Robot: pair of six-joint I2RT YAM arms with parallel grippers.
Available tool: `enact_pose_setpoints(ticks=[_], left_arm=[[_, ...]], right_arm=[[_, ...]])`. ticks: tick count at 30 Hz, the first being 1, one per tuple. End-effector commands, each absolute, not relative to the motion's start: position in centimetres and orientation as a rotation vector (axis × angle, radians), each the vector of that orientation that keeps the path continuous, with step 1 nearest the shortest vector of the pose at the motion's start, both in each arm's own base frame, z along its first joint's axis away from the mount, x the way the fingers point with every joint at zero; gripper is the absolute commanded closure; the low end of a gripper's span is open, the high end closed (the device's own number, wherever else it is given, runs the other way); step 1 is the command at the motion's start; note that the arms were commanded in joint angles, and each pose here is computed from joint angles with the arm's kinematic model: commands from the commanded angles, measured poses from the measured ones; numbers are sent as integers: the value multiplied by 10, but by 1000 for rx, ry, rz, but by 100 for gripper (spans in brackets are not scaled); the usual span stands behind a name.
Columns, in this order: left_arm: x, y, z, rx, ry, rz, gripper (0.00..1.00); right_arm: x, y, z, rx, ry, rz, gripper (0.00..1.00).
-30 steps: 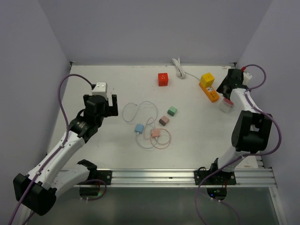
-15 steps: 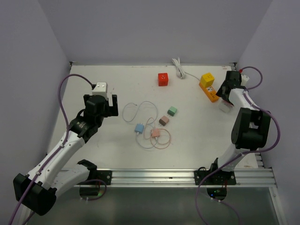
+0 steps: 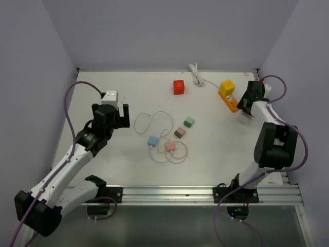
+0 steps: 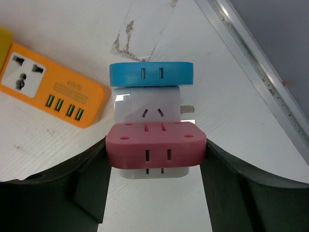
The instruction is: Pull the plug off the socket
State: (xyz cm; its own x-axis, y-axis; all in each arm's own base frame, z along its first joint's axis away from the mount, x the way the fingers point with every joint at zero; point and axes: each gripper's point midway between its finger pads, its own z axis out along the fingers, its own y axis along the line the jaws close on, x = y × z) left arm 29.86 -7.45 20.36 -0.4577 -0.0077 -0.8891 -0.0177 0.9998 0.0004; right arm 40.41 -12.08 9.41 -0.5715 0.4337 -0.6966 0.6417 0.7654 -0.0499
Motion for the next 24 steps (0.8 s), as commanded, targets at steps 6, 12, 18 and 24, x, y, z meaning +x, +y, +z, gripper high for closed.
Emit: enact_pose_setpoints(ticks=[6,12,18,24], left_arm=[[305,-77,213,-14,2001,-11,1],[306,-79,212,-3,2001,-16,1],[308,-82,207,17,2014,-25,1],[309,-88,200,51,2032,-44,1]], right_arm=[[376,-17,99,529,2365,-136,83],[364,72,99,181,2404,27,86],[354,141,97,-135,2413,214,87],[342,196,101,-422,2378,304,87]])
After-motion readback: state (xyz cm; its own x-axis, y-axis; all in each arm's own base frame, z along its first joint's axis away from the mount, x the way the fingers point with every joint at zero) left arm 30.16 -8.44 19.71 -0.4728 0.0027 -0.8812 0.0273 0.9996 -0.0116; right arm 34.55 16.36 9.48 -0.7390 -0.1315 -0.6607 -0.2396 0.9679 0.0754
